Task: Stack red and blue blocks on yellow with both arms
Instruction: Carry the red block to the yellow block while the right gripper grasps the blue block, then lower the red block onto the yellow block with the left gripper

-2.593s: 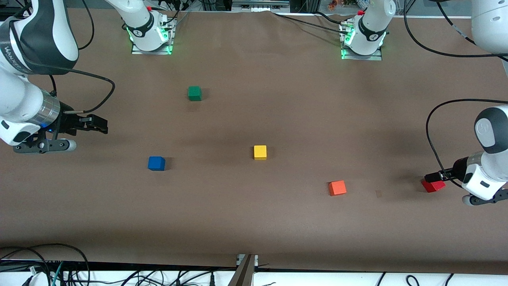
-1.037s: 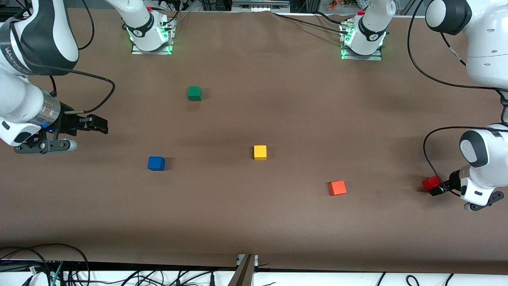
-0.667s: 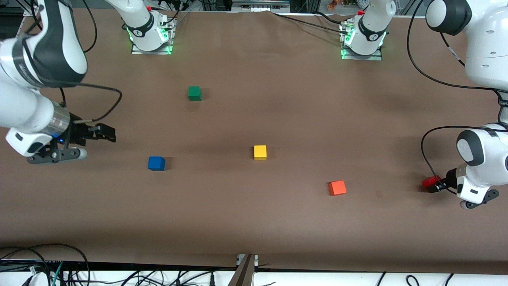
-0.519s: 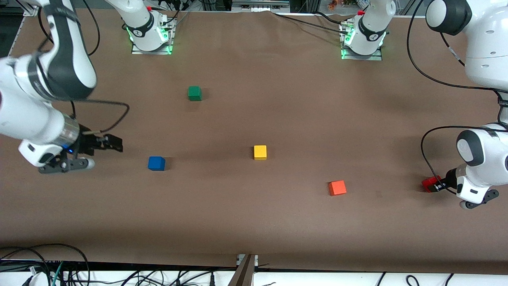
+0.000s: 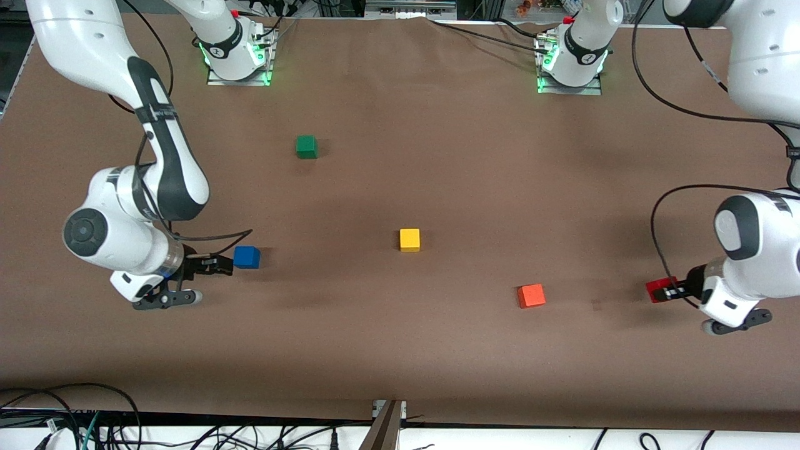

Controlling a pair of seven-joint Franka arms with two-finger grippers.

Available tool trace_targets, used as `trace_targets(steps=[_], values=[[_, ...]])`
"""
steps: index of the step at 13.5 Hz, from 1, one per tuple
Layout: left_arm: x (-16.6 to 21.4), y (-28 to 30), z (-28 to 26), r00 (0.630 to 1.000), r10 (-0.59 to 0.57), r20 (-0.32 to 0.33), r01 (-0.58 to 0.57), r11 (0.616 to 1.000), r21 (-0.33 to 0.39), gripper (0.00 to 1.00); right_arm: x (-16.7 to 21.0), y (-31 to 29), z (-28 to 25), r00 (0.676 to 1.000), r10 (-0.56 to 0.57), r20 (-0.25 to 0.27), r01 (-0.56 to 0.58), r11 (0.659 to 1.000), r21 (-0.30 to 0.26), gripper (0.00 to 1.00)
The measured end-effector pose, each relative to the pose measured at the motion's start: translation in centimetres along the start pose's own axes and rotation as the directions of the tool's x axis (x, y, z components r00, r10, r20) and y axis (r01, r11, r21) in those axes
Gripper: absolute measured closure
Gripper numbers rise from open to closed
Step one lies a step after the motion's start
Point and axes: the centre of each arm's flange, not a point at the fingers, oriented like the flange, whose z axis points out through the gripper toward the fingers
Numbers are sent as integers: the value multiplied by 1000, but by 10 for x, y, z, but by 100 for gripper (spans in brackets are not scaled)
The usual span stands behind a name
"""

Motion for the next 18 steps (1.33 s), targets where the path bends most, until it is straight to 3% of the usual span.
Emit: trace_targets(steps=[5, 10, 13, 18], values=[[-70, 227, -37, 963, 267, -23, -267, 964, -4, 44, -13, -6, 34, 998, 37, 53, -38, 999, 13, 0], [-199, 416, -13, 973, 232, 13, -232, 973, 9, 44, -29, -11, 68, 999, 35, 25, -35, 999, 12, 0], [-244, 474, 20, 967, 254, 22, -255, 967, 14, 44, -34, -17, 76, 999, 34, 22, -34, 999, 15, 0], [-254, 498, 55, 983, 183, -2, -183, 983, -10, 44, -38, -17, 82, 999, 36, 24, -36, 999, 15, 3]])
